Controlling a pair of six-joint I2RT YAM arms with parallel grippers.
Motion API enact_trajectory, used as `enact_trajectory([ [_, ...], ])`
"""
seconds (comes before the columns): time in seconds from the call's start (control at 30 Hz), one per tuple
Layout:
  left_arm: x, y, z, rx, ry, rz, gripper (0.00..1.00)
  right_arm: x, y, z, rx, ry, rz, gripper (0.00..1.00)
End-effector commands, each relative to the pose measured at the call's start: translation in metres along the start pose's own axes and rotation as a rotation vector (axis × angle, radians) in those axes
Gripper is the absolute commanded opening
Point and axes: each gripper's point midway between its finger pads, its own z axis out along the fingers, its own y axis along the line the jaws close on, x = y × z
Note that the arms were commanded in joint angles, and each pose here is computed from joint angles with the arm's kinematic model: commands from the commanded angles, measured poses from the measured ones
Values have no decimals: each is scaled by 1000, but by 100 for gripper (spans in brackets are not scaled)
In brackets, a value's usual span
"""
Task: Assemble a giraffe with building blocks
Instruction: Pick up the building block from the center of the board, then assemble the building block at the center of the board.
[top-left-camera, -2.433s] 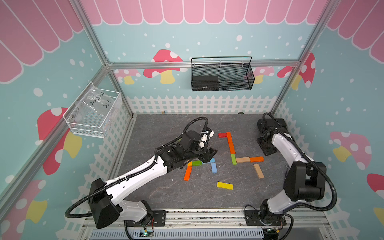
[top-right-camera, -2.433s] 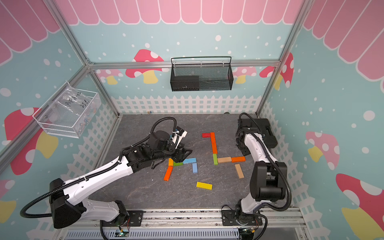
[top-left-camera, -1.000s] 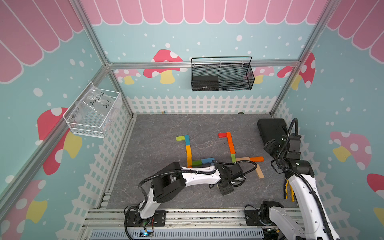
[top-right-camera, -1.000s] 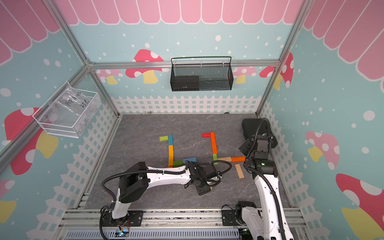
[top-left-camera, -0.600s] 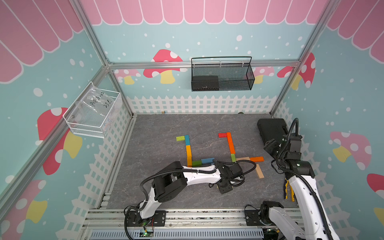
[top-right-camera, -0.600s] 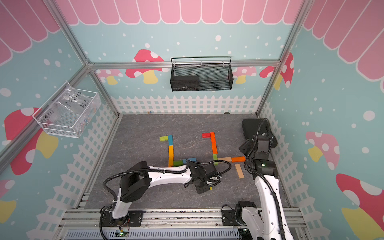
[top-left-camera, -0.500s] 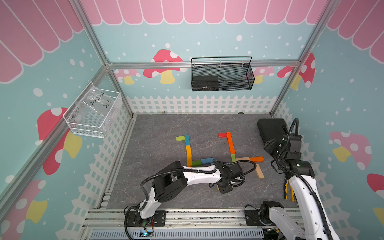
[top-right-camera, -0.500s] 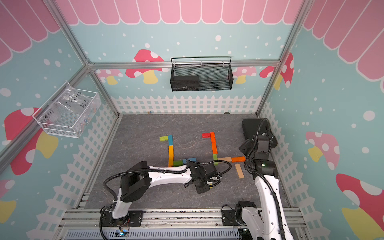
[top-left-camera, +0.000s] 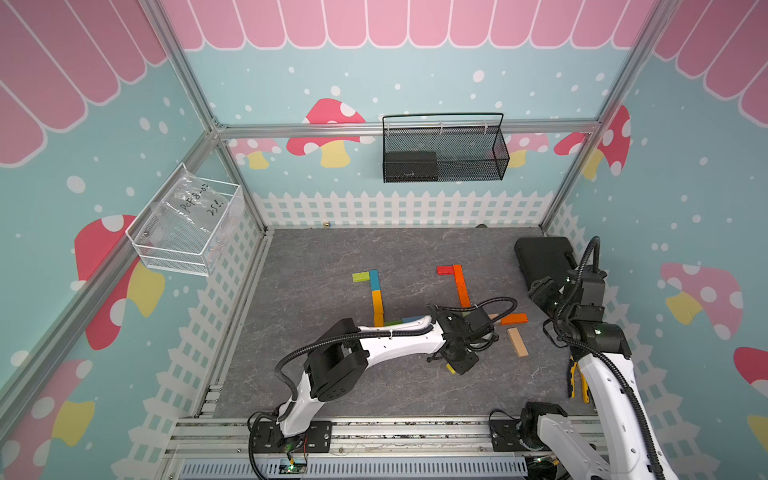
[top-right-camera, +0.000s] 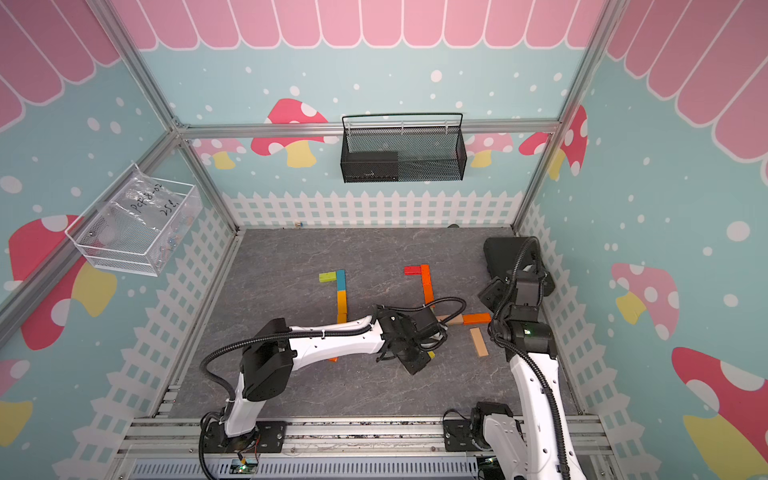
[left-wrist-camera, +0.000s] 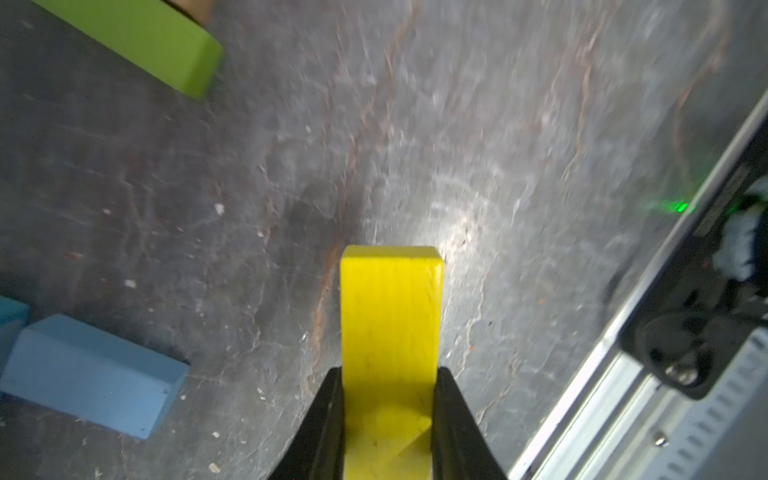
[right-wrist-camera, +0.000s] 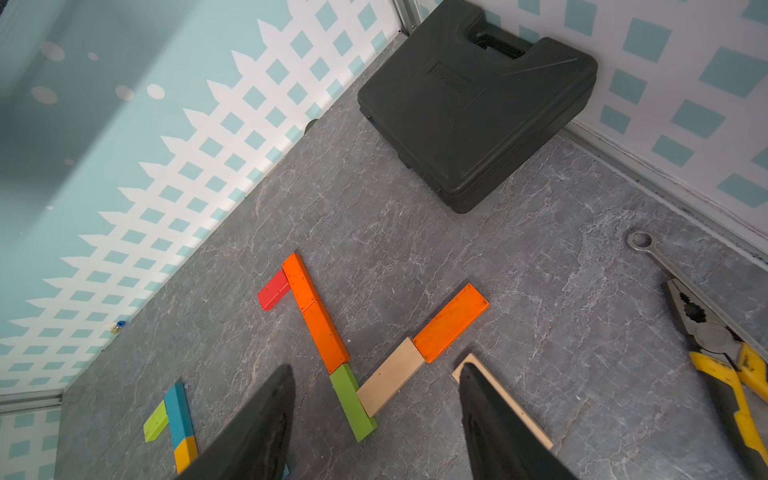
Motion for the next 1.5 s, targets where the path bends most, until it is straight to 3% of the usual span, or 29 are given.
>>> enact_trajectory([
  [0.0,-5,-2,6,3,7,-196,17,-7,4,-6,-24,-28,16,65],
  [0.13,-8,8,23,-42,14,-300,17,-8,5,-8,-31,-35,15,65],
  [0.37,-21,29,45,-95,12,-383,18,-8,7,-6,-46,-36,15,65],
  [0.8,-28,51,72,-140,58,-393,19,-6,7,0,-44,-32,8,65],
  [1.47,-28,56,79,-160,81,-406,26,-4,7,2,-52,-24,8,65],
])
